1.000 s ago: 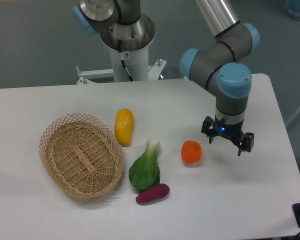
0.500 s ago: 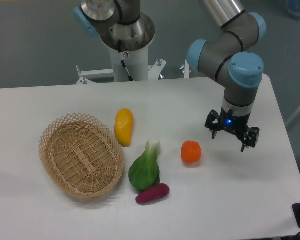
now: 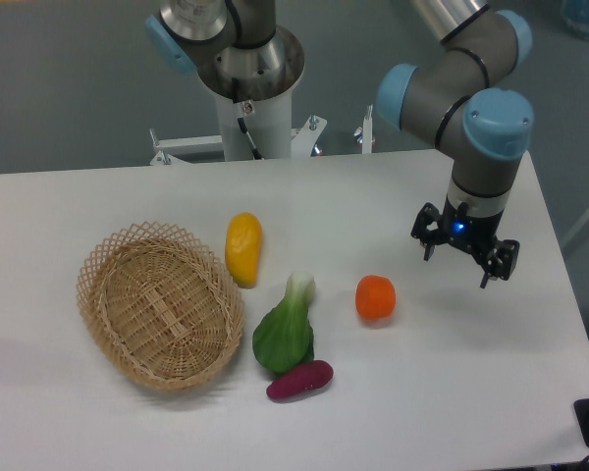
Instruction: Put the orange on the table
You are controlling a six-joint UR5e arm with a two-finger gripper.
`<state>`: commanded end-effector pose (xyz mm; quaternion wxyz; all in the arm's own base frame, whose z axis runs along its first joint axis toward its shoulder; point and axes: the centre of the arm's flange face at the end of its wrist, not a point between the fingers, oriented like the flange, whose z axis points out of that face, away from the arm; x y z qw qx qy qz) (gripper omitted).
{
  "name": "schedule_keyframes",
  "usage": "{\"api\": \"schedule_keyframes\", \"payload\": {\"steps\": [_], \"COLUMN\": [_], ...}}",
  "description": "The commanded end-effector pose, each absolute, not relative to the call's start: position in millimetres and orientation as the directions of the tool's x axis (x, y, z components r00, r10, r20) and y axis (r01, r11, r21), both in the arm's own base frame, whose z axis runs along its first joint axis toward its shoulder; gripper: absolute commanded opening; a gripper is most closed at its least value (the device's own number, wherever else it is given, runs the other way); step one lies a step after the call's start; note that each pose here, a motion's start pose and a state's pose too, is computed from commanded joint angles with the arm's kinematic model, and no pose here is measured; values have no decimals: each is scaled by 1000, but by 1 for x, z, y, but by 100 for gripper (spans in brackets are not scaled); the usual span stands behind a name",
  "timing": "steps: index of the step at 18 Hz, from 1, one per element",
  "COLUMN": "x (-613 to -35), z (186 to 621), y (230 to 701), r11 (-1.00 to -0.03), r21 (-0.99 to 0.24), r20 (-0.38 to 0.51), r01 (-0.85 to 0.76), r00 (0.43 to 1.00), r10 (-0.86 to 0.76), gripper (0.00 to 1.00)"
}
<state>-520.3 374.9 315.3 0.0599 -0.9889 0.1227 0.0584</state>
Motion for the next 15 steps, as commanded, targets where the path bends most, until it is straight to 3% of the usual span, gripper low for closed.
{"api": "schedule_keyframes", "payload": {"steps": [15], "x": [-514], "z": [307], "y": [370], "r11": [-941], "r21": [-58], "r20": [-131], "r01": [-334], "r00": [937], "r10": [-325], "gripper": [100]}}
